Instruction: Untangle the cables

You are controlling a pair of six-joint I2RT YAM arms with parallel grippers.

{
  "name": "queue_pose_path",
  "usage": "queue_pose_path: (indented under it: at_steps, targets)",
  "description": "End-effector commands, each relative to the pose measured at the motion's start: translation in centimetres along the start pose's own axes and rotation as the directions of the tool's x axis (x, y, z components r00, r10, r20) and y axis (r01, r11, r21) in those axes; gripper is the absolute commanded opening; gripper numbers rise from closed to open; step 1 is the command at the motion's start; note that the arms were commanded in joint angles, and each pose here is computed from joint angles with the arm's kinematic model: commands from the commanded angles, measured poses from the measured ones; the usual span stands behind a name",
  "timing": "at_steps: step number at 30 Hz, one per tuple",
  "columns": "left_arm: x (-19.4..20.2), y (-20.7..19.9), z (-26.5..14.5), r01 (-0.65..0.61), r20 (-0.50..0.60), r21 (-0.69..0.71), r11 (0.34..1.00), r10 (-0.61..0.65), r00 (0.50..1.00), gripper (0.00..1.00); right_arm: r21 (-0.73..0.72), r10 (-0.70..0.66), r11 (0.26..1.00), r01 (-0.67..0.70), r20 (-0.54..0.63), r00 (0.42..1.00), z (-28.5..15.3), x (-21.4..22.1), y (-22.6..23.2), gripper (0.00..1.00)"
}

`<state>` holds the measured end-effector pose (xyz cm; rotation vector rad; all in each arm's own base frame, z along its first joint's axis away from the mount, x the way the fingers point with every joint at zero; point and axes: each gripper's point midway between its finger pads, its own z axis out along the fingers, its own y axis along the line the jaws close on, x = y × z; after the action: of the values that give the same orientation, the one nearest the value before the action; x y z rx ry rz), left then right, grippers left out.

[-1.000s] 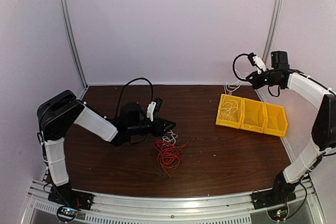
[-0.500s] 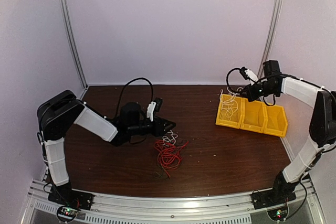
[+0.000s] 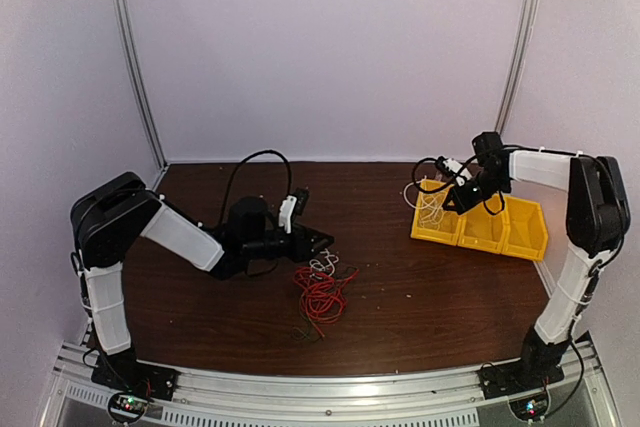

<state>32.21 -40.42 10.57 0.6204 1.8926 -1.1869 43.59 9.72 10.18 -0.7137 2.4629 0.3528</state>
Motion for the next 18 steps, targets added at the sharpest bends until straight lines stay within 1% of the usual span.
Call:
queue_pose_path:
  at_steps: [1, 6, 13, 16, 18]
  targets:
    - [0.4, 0.0, -0.1, 0.004, 0.001, 0.005, 1.000, -0.004, 1.000, 0.45, 0.030, -0.005, 1.000, 0.006, -0.008, 1.000, 0.4, -1.6, 0.0, 0.00]
    - [0.6, 0.0, -0.1, 0.006, 0.000, 0.004, 1.000, -0.006, 1.000, 0.45, 0.069, 0.018, 0.998, -0.015, -0.051, 0.999, 1.6, -1.6, -0.5, 0.00]
    - [0.5, 0.0, 0.0, 0.004, 0.001, 0.007, 1.000, -0.004, 1.000, 0.45, 0.088, 0.021, 0.996, -0.010, -0.119, 0.993, 1.6, 0.3, -0.6, 0.00]
    - [0.4, -0.1, 0.0, 0.002, 0.003, 0.011, 1.000, -0.002, 1.000, 0.45, 0.080, 0.019, 0.997, -0.008, -0.137, 0.990, 1.3, 0.9, -0.3, 0.10]
    - [0.3, -0.2, 0.0, 0.001, 0.005, 0.014, 1.000, -0.001, 1.000, 0.45, 0.092, 0.016, 0.996, -0.003, -0.135, 0.991, 0.3, 0.7, -0.2, 0.19]
